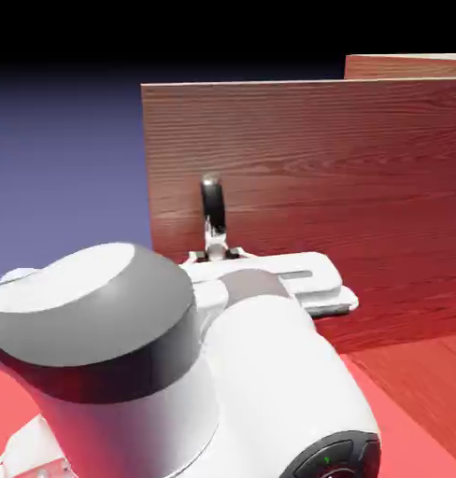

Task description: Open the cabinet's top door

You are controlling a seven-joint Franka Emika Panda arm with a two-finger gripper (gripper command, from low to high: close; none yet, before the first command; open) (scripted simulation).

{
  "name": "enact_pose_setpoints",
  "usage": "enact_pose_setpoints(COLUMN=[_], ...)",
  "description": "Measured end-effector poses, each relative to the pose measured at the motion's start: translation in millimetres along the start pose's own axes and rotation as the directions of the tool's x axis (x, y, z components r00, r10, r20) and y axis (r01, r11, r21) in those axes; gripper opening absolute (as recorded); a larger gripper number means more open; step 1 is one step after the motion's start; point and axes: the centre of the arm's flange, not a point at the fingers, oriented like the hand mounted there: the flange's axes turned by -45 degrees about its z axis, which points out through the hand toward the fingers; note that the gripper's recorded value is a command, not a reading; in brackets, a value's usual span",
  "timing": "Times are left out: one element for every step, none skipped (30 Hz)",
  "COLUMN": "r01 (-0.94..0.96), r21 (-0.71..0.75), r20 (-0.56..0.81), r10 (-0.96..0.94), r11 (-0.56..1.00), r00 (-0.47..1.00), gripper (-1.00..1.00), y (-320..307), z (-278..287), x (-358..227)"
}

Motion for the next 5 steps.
enact_pose_setpoints(r01=[0.0, 0.0, 0.0, 0.0, 0.0], r21=[-0.013, -0.026, -0.039, -0.051, -0.063], r20=[0.0, 0.0, 0.0, 0.0, 0.0], r10=[0.0, 0.0, 0.0, 0.0, 0.0], r11=[1.0, 1.0, 0.999, 0.999, 0.998], r00=[1.0, 1.0, 1.0, 1.0, 1.0], gripper=[-1.0, -1.0, -1.0, -1.0, -1.0], y=[-2, -4, -6, -8, -10], z=[-7, -13, -19, -25, -31], x=[0, 0, 0, 0, 0])
